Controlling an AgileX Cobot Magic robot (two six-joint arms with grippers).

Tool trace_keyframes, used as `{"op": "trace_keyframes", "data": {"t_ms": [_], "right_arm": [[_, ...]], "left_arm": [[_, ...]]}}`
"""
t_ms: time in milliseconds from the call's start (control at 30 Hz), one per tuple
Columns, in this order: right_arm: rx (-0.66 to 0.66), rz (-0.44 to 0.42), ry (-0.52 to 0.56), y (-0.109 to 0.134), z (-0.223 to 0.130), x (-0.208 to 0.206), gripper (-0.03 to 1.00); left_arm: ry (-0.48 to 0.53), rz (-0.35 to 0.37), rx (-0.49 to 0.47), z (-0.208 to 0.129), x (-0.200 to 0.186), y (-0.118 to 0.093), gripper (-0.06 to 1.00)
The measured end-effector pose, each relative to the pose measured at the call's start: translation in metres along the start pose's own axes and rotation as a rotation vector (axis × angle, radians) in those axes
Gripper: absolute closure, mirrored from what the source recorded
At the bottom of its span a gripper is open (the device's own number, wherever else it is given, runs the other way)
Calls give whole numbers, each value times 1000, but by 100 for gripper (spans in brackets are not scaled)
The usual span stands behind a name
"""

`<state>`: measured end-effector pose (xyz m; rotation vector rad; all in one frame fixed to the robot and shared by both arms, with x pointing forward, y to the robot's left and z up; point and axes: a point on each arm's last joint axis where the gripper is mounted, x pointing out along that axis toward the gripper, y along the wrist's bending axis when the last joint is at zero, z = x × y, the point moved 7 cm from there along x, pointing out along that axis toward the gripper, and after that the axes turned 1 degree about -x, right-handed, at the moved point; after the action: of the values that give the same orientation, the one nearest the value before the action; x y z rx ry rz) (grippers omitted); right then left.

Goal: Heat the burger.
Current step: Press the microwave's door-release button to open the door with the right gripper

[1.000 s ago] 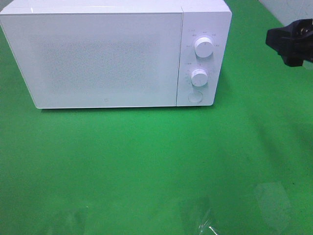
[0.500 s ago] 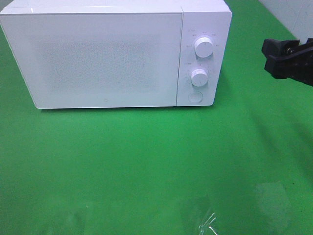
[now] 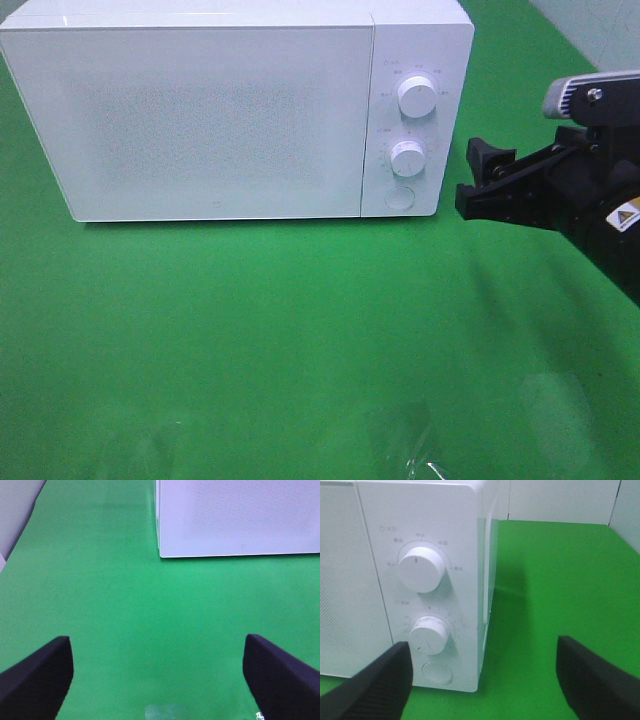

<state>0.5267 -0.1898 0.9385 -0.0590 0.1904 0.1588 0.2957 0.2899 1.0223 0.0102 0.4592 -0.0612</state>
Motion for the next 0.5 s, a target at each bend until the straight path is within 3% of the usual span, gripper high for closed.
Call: {"op": "trace_keyframes", "data": {"t_ms": [500], "right_arm": [[10,20,65,49,-28,13,20]], "left_arm": [[0,0,0,0,0,0,10]]}}
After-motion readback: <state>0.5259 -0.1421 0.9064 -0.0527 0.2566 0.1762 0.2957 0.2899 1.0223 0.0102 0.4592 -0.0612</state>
